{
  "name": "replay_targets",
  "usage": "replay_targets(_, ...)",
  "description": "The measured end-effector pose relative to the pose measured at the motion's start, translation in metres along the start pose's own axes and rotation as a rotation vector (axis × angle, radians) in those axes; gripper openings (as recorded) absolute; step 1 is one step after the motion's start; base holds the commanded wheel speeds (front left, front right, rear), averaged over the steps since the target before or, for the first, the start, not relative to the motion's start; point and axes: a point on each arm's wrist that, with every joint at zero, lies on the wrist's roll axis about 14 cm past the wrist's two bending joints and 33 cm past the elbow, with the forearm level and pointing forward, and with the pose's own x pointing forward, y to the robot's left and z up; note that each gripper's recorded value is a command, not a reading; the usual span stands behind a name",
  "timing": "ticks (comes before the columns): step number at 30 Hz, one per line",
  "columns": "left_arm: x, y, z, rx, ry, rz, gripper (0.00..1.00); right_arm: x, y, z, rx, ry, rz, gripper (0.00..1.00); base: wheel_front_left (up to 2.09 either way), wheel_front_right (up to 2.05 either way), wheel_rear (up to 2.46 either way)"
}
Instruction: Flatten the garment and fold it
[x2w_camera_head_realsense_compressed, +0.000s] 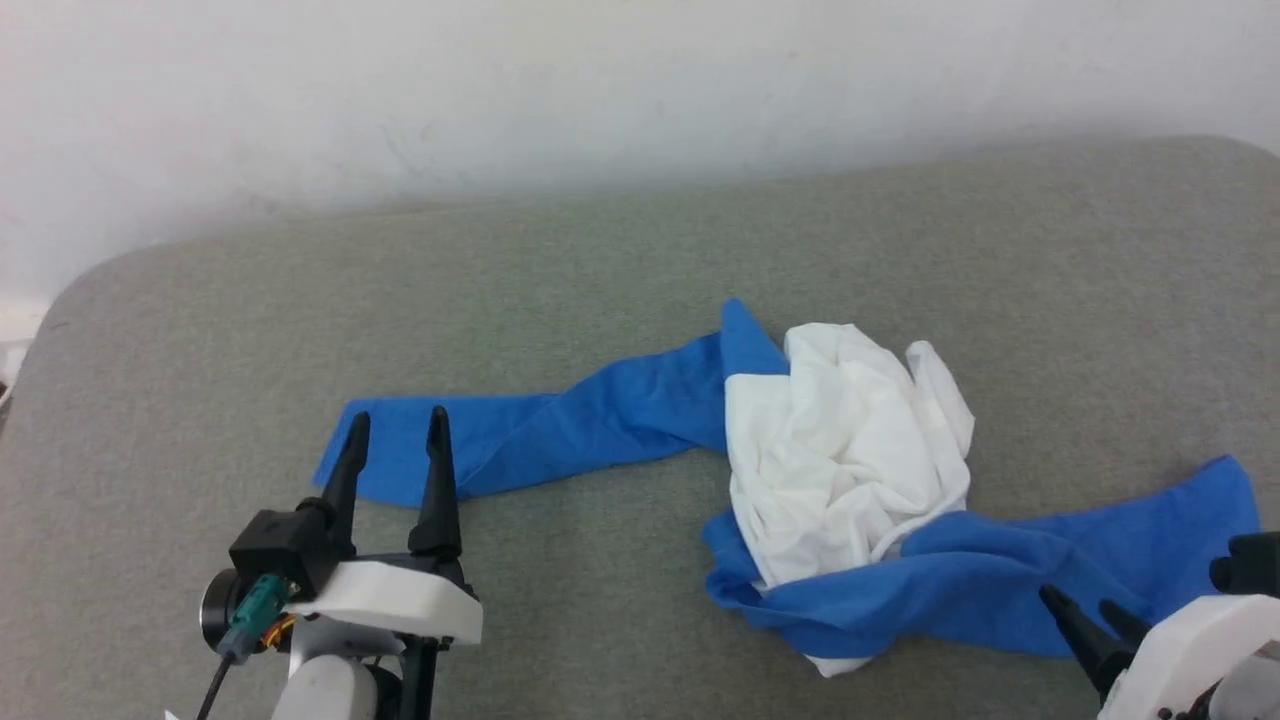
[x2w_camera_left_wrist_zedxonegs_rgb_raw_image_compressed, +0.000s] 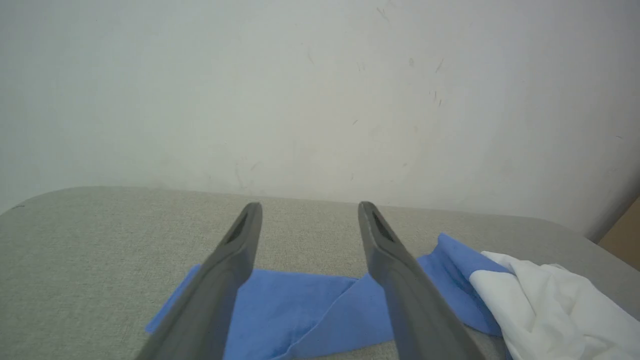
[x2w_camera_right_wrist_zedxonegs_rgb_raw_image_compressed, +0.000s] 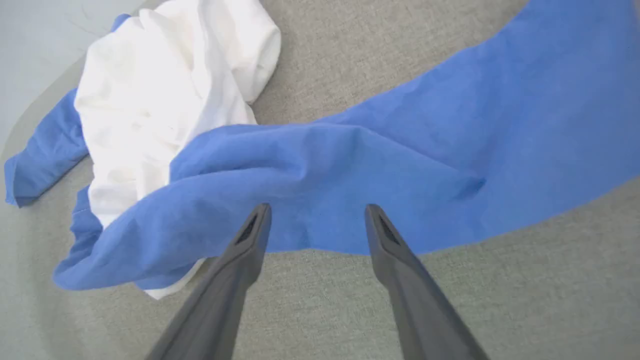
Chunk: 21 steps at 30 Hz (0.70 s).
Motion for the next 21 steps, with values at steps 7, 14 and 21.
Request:
replay_targets(7,0.012,-0.041,-0.015,-0.021,0.039,-0.128,1.00,-0.036,0.029,0.047,-0.057,-0.217,0.080,1.00,0.00,0.00,0.00)
replay_targets(14,0.043,-0.110,-0.043,-0.007,0.173,-0.358,1.00,-0.034,0.062,0.080,-0.197,-0.450,0.110,1.00,0.00,0.00,0.00)
replay_targets(21,0.075,-0.151,-0.090,0.008,0.448,-0.478,1.00,-0.001,0.095,0.073,-0.253,-0.479,0.187,1.00,0.00,0.00,0.00)
